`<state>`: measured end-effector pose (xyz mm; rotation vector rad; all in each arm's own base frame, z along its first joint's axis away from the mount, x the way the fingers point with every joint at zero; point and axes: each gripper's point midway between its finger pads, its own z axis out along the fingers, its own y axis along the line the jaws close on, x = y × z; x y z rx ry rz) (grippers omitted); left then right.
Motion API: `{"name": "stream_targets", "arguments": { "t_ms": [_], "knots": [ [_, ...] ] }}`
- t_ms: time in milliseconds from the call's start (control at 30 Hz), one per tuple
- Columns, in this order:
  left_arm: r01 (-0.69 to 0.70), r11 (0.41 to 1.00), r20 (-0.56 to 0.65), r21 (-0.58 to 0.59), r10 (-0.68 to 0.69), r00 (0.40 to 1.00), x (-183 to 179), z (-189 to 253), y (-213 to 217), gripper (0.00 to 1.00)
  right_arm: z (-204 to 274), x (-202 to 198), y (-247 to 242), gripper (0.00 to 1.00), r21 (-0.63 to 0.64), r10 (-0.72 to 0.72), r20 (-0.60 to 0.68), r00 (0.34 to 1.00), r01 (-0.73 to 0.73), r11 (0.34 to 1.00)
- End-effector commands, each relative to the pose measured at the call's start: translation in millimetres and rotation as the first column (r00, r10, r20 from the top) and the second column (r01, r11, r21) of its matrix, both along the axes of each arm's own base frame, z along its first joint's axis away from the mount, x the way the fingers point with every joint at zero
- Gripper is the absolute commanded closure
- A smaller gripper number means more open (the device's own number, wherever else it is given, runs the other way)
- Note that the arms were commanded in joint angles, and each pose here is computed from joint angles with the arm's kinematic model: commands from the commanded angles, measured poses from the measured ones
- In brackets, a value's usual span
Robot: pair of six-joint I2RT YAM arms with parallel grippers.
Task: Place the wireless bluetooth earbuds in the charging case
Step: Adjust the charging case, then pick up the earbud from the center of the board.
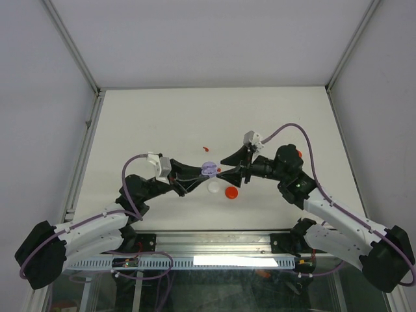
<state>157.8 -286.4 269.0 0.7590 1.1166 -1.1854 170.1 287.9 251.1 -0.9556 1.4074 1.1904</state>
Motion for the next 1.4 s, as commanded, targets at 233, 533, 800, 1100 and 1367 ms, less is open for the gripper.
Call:
{"name": "stream_targets", "arguments": {
  "t_ms": [233,533,800,1100,1367],
  "knots": [
    [-0.159,0.987,0.076,-0.009,0.159,0.984,12,-23,24,1.00,-60,85,-64,0.39,-0.377,-0.606,-0.102,0.789,0.533,0.758],
    [-0.186,0.982,0.040,-0.009,0.186,0.982,15,-32,28,1.00,-123,126,-122,0.39,-0.607,-0.853,-0.032,0.521,0.667,0.431],
    [-0.173,0.985,0.018,0.002,0.173,0.985,15,-39,25,1.00,-161,153,-168,0.40,-0.698,-0.937,-0.077,0.341,0.652,0.294],
    [-0.169,0.986,0.014,0.015,0.168,0.986,17,-43,23,1.00,-186,175,-199,0.40,-0.737,-0.962,-0.162,0.220,0.622,0.266],
    [-0.160,0.987,0.008,0.018,0.160,0.987,16,-44,21,1.00,-205,167,-203,0.40,-0.782,-0.961,-0.203,0.186,0.560,0.273]
  ]
}}
